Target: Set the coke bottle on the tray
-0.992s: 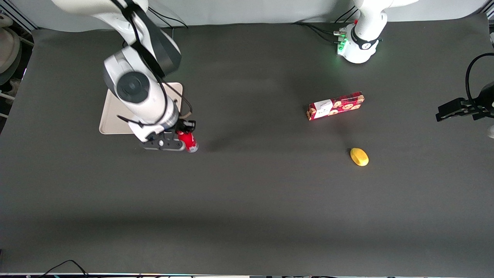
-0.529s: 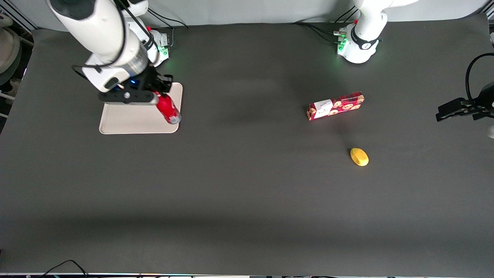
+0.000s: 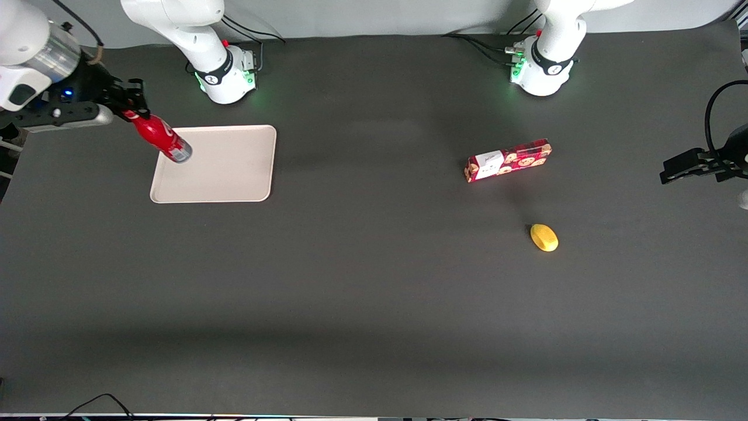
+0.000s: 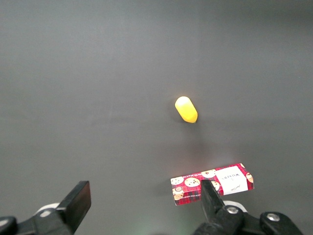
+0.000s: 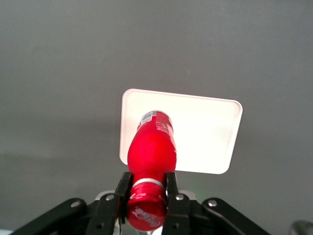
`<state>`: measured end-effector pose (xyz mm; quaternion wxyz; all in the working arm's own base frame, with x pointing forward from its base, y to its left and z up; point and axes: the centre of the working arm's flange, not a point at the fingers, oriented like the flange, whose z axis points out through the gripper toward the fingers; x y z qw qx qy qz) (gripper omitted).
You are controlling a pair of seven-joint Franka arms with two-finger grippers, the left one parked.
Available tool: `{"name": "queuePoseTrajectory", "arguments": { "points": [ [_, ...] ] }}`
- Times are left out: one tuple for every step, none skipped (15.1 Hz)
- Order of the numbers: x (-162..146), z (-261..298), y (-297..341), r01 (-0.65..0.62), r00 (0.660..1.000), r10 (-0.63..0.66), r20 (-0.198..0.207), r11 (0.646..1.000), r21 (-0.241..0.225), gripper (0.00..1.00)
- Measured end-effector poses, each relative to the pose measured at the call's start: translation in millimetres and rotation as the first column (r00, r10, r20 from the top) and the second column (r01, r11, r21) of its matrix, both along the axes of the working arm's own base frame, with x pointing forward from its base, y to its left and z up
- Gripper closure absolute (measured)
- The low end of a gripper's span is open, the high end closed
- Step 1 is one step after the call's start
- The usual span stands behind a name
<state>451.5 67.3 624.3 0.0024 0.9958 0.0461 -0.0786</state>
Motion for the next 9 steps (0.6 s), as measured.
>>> {"name": "queuePoseTrajectory", "arguments": {
  "points": [
    [-12,-10,-22,-0.008,1.0,0.008,0.004,1.0,0.013,0.68],
    [-24,-24,-42,-0.015,1.0,0.015,0.011,1.0,0.027,0.68],
    [-35,-40,-60,-0.023,1.0,0.022,0.019,0.999,0.037,0.68],
    [-46,-56,-78,-0.025,0.999,0.025,0.022,0.999,0.034,0.68],
    [-55,-72,-95,-0.029,0.999,0.028,0.017,0.999,0.016,0.68],
    [-61,-84,-109,-0.033,0.999,0.033,0.008,0.999,-0.008,0.68],
    [-65,-94,-122,-0.037,0.999,0.037,-0.001,0.999,-0.034,0.68],
    [-67,-103,-133,-0.036,0.999,0.036,-0.008,0.998,-0.054,0.68],
    [-69,-113,-143,-0.037,0.999,0.036,-0.011,0.997,-0.063,0.68]
  ]
}}
